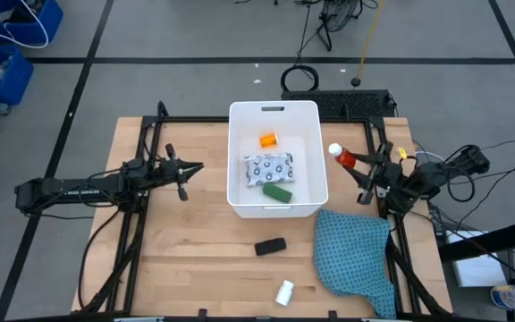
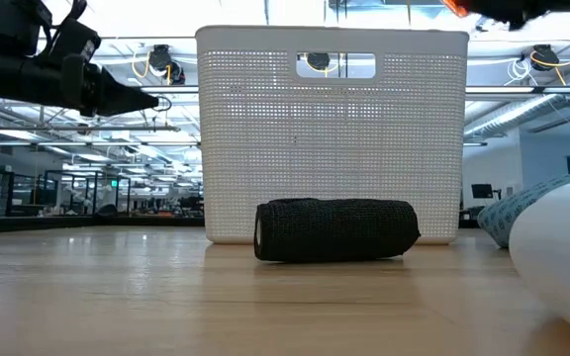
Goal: Pick & place medical supplies in basket/bin
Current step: Put the red pill bottle into the white bin, then put the black bandage into the white bin
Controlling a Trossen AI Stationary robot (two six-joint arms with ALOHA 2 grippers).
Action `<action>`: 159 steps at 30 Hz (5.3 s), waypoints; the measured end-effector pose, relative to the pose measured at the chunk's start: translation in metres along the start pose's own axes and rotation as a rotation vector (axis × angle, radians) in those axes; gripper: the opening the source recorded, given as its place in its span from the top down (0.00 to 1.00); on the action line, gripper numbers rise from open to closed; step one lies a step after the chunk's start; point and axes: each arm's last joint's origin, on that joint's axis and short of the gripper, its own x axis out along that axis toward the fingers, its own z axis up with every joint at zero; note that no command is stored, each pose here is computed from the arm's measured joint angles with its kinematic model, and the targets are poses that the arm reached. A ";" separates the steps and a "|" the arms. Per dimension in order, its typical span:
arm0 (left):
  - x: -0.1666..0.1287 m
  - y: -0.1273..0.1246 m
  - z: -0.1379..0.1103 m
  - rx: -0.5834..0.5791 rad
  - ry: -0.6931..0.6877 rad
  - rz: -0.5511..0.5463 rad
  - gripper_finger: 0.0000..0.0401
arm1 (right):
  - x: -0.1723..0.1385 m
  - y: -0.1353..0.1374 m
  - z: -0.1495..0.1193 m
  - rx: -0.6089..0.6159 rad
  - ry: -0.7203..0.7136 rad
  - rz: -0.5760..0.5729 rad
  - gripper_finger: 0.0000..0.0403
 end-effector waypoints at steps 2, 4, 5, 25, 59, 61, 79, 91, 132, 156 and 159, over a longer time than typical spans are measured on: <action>0.000 0.000 0.000 0.033 0.000 0.003 0.91 | 0.008 0.000 0.017 -0.043 0.005 -0.014 0.63; 0.000 0.000 0.001 0.058 -0.004 0.008 0.91 | 0.019 0.000 0.039 -0.085 0.011 -0.037 0.62; 0.000 0.000 0.001 0.063 -0.008 0.010 0.91 | 0.026 -0.001 0.050 -0.112 0.027 -0.048 0.61; 0.000 0.001 0.005 0.058 -0.048 0.017 0.91 | 0.247 -0.058 0.073 -0.382 0.833 -0.013 0.62; 0.000 -0.001 -0.005 0.049 0.047 -0.007 0.91 | 0.289 -0.082 -0.104 -0.120 1.555 0.097 0.64; 0.000 -0.001 -0.005 0.049 0.047 -0.008 0.91 | 0.286 -0.081 -0.104 -0.127 1.593 0.093 0.63; 0.000 -0.001 -0.004 0.049 0.044 -0.007 0.91 | 0.260 -0.065 -0.153 0.004 1.646 0.232 0.61; 0.000 0.000 -0.003 0.047 0.029 -0.001 0.91 | 0.261 -0.063 -0.147 -0.097 1.633 0.206 0.47; 0.000 0.000 -0.003 0.048 0.029 0.000 0.91 | 0.052 -0.032 -0.026 0.054 0.051 0.443 1.00; 0.000 0.000 -0.008 0.042 0.093 0.031 0.91 | 0.017 -0.011 -0.087 0.061 -0.144 0.428 1.00; 0.000 0.000 -0.008 0.035 0.093 0.032 0.91 | 0.016 -0.010 -0.091 0.058 -0.145 0.434 1.00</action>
